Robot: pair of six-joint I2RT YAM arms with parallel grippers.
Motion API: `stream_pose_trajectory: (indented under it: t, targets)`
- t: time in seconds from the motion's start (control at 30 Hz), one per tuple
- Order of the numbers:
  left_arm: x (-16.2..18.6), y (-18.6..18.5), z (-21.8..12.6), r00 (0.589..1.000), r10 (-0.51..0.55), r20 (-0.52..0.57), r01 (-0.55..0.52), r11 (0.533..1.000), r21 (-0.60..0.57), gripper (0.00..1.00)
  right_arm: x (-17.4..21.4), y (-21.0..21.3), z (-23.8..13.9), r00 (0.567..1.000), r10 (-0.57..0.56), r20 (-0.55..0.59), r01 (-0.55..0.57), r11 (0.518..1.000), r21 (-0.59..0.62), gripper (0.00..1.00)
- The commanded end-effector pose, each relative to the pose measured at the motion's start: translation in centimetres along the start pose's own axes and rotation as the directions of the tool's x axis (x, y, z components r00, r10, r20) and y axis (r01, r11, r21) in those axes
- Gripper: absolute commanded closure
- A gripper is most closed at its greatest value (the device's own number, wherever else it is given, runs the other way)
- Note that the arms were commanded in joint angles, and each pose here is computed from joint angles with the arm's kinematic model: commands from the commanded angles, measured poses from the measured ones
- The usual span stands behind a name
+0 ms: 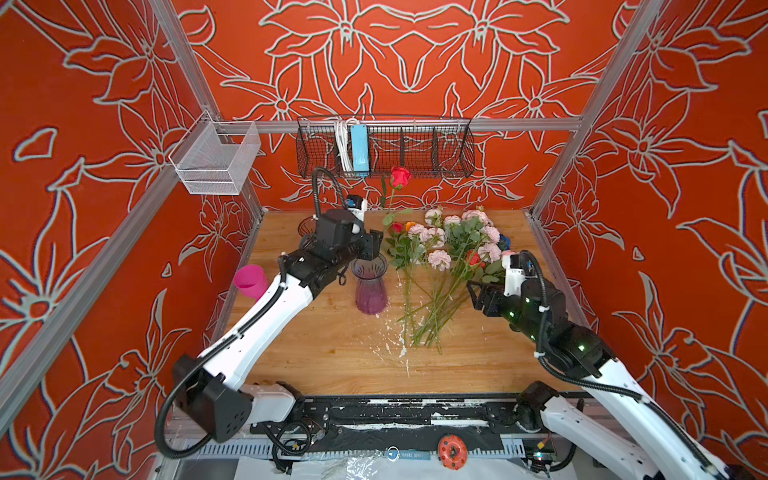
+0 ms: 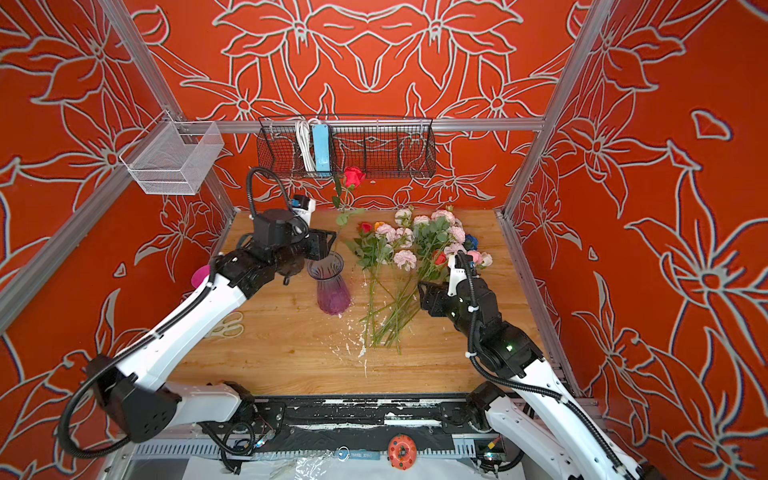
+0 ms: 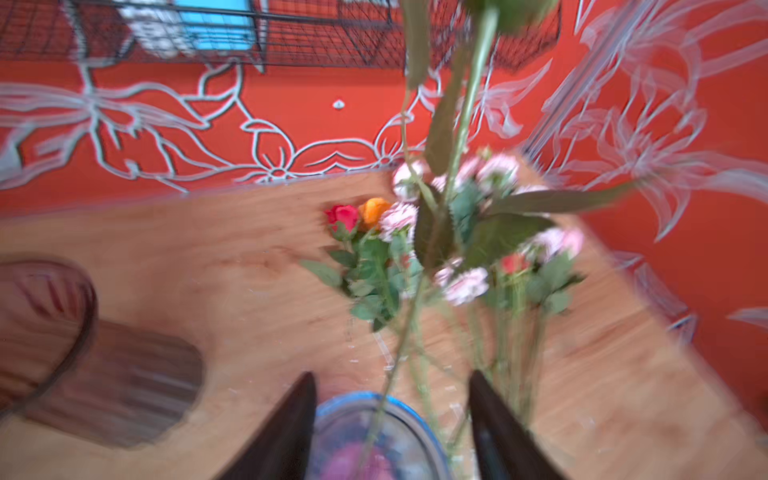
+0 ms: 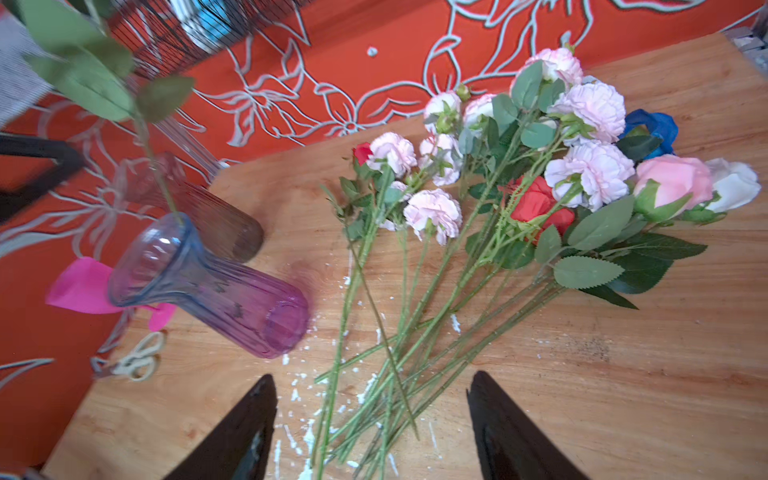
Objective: Arrange the flowers into the vase
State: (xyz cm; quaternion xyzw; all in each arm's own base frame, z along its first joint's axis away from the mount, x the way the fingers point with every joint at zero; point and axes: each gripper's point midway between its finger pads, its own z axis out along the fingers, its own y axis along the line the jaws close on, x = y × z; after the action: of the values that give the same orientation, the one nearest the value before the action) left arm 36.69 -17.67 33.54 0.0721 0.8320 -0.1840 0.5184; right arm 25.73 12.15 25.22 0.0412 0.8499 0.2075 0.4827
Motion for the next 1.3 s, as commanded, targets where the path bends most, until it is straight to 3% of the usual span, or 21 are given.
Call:
stream_pose_trajectory:
  t: [0.0, 0.03, 0.1, 0.3, 0.47, 0.53, 0.63, 0.73, 0.8, 0.93, 1.1, 1.27]
  targets:
    - [-3.1, -0.4, -4.0, 0.977, -0.091, 0.193, 0.082, 0.995, 0.056, 0.19, -0.2, -2.2, 1.2, 0.999, 0.033, 0.023, -0.036, 0.989, 0.142, 0.26]
    - [-3.4, -0.3, -5.0, 0.965, -0.103, 0.242, 0.089, 0.994, 0.069, 0.12, 0.0, -2.7, 1.8, 0.998, 0.05, 0.029, -0.054, 0.984, 0.17, 0.27]
    - [-3.6, 0.3, -6.2, 0.933, -0.157, 0.325, 0.137, 0.987, 0.082, 0.0, 0.8, -1.8, 3.4, 0.999, 0.04, 0.017, -0.042, 0.992, 0.117, 0.31]
    - [-3.7, 0.9, -8.8, 0.866, -0.236, 0.44, 0.194, 0.971, 0.139, 0.02, 3.2, 1.0, 9.4, 0.988, 0.056, -0.143, -0.052, 0.998, 0.035, 0.45]
    - [-2.5, 2.3, -8.0, 0.837, -0.325, 0.44, 0.304, 0.945, 0.12, 0.02, 6.2, 4.3, 15.9, 0.937, 0.024, -0.347, -0.045, 0.998, -0.052, 0.8]
    - [-2.0, 2.9, -7.7, 0.831, -0.328, 0.449, 0.319, 0.943, 0.099, 0.02, 7.5, 4.8, 18.2, 0.92, 0.049, -0.39, -0.076, 0.996, -0.054, 0.87]
    - [-1.2, 4.1, -7.2, 0.808, -0.348, 0.475, 0.361, 0.93, 0.069, 0.02, 8.8, 5.0, 20.7, 0.909, 0.06, -0.413, -0.089, 0.995, -0.053, 0.85]
    - [-0.9, 4.4, -6.6, 0.818, -0.354, 0.455, 0.376, 0.926, 0.044, 0.02, 8.7, 4.8, 21.9, 0.897, -0.058, -0.439, 0.04, 0.998, -0.05, 0.67]
    - [-1.0, 3.8, -6.2, 0.833, -0.357, 0.422, 0.368, 0.928, 0.058, 0.02, 9.2, 4.2, 22.3, 0.843, -0.181, -0.507, 0.181, 0.982, -0.05, 0.6]
    - [-0.8, 2.4, -5.7, 0.855, -0.374, 0.36, 0.358, 0.927, 0.112, 0.02, 11.2, 1.7, 23.0, 0.781, -0.263, -0.566, 0.313, 0.95, -0.008, 0.6]
    - [-0.3, 2.8, -4.9, 0.866, -0.375, 0.329, 0.371, 0.925, 0.078, 0.02, 13.3, 2.0, 22.5, 0.756, -0.266, -0.598, 0.277, 0.958, -0.076, 0.61]
    - [-0.2, 2.5, -4.5, 0.874, -0.374, 0.311, 0.365, 0.927, 0.09, 0.02, 14.9, 1.7, 21.6, 0.733, -0.264, -0.627, 0.258, 0.961, -0.103, 0.68]
